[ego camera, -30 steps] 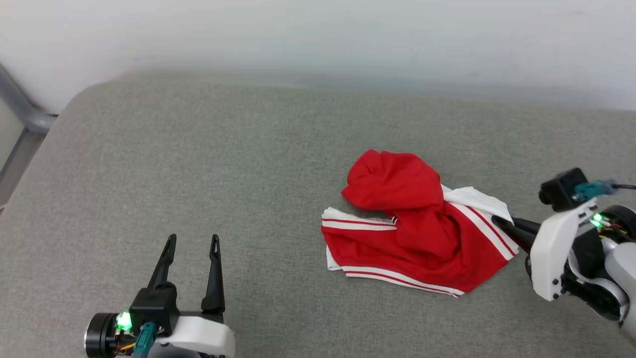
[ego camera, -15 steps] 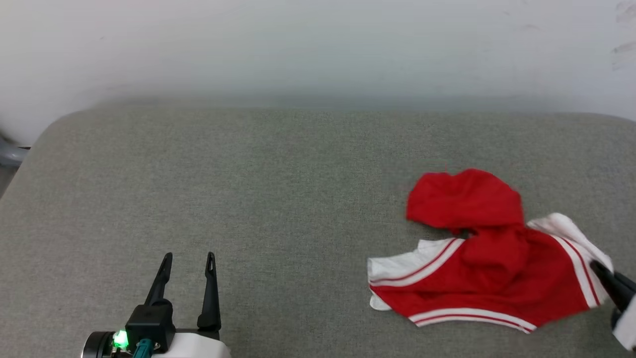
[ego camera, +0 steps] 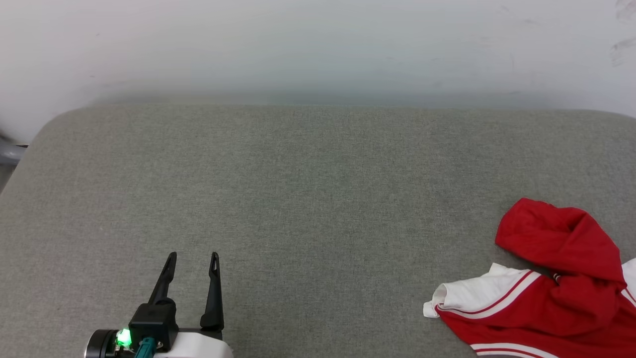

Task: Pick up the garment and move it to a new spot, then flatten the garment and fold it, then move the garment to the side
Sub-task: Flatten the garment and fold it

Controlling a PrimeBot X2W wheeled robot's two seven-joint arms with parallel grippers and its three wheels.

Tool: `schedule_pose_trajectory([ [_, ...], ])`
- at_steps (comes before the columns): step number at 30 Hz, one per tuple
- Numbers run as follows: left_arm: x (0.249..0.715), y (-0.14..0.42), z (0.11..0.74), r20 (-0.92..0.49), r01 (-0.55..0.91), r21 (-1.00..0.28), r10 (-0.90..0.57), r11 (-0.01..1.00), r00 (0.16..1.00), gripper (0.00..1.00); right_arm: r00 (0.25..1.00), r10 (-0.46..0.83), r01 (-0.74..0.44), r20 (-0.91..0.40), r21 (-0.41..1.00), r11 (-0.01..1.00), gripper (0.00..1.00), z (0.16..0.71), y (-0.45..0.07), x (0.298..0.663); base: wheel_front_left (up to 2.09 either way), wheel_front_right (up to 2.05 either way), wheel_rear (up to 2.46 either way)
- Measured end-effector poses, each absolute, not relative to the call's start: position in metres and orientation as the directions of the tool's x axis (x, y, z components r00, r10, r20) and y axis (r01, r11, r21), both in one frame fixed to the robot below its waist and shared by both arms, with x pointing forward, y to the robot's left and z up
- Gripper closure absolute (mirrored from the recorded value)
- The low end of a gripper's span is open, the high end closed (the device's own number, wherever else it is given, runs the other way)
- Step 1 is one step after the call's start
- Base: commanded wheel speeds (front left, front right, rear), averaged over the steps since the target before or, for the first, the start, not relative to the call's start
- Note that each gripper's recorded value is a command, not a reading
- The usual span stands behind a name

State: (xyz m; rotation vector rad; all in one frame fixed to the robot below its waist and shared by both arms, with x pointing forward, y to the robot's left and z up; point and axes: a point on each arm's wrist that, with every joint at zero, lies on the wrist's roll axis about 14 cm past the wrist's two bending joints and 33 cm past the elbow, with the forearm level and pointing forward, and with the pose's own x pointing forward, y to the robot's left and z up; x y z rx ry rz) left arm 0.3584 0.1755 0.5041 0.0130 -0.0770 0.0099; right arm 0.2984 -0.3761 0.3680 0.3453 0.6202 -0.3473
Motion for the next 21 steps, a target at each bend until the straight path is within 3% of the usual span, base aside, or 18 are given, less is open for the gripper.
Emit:
schedule_pose_trajectory([
  [1,0.358,0.175,0.504,0.077,-0.009,0.012,0.008,1.0,0.997,0.0,0.752,-0.231,0.429,-0.618,0.192,0.883,1.0,0.364,-0.378,0.296,0.0,0.0,0.0],
  [2,0.358,0.176,0.504,0.078,-0.009,0.012,0.008,1.0,0.997,0.0,0.757,-0.239,0.433,-0.608,0.193,0.881,0.65,0.365,-0.379,0.298,0.0,0.0,0.0],
  [3,0.358,0.176,0.504,0.078,-0.009,0.012,0.008,1.0,0.997,0.0,0.757,-0.239,0.433,-0.608,0.193,0.881,0.0,0.365,-0.379,0.298,0.0,0.0,0.0],
  [7,0.357,0.176,0.506,0.084,-0.01,0.013,0.009,1.0,0.996,0.0,0.803,-0.275,0.418,-0.528,0.17,0.893,0.0,0.381,-0.385,0.31,0.0,0.0,0.0],
  [14,0.354,0.175,0.51,0.094,-0.006,0.016,0.005,1.0,0.996,0.0,0.909,-0.31,0.345,-0.28,0.084,0.935,0.0,0.444,-0.4,0.348,0.0,0.0,0.0],
  [21,0.35,0.175,0.513,0.106,-0.006,0.021,0.004,1.0,0.994,0.0,0.983,-0.186,0.186,0.0,0.055,0.981,0.0,0.518,-0.356,0.387,0.0,0.0,0.0],
])
